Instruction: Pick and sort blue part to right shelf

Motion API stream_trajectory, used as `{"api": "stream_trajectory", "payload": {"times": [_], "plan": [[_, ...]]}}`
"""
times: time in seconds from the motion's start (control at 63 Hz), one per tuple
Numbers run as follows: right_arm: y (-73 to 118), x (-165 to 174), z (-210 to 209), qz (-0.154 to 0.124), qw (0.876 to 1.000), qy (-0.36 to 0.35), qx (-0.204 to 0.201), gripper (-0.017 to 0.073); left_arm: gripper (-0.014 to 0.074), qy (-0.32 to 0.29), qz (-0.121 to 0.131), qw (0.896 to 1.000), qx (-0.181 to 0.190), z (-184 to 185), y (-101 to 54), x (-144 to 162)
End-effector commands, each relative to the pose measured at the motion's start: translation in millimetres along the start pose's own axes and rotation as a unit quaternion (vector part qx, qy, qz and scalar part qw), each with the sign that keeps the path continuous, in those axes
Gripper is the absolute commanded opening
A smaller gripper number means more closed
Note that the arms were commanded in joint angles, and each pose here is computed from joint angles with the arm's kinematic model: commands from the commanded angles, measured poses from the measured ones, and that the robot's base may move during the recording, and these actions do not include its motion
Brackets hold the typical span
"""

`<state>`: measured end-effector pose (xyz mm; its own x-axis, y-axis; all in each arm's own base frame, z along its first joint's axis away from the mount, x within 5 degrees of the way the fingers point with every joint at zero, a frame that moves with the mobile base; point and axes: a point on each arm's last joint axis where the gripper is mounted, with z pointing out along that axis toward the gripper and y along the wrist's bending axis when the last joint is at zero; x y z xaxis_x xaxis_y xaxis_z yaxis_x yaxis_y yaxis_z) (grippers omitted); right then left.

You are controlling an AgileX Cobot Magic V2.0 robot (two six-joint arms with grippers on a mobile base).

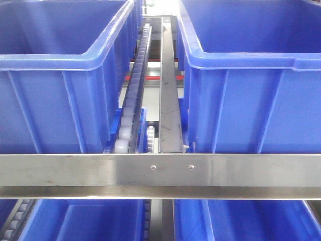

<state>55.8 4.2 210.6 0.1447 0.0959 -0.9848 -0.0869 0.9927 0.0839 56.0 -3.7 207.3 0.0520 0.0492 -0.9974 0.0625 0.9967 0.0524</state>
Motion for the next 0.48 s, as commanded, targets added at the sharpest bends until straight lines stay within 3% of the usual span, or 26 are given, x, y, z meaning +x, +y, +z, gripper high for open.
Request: {"api": "stream_trajectory", "payload": {"times": [0.0, 0.46], "plan": [[1.1, -16.9, -2.5, 0.000, 0.998, -0.063, -0.002, 0.0051, 0.0125, -0.045, -0.006, 0.999, -0.001, -1.3, 0.1, -1.9], [1.1, -16.9, -2.5, 0.000, 0.998, -0.063, -0.002, 0.0051, 0.0125, -0.045, -0.006, 0.999, -0.001, -1.3, 0.1, -1.9]]}}
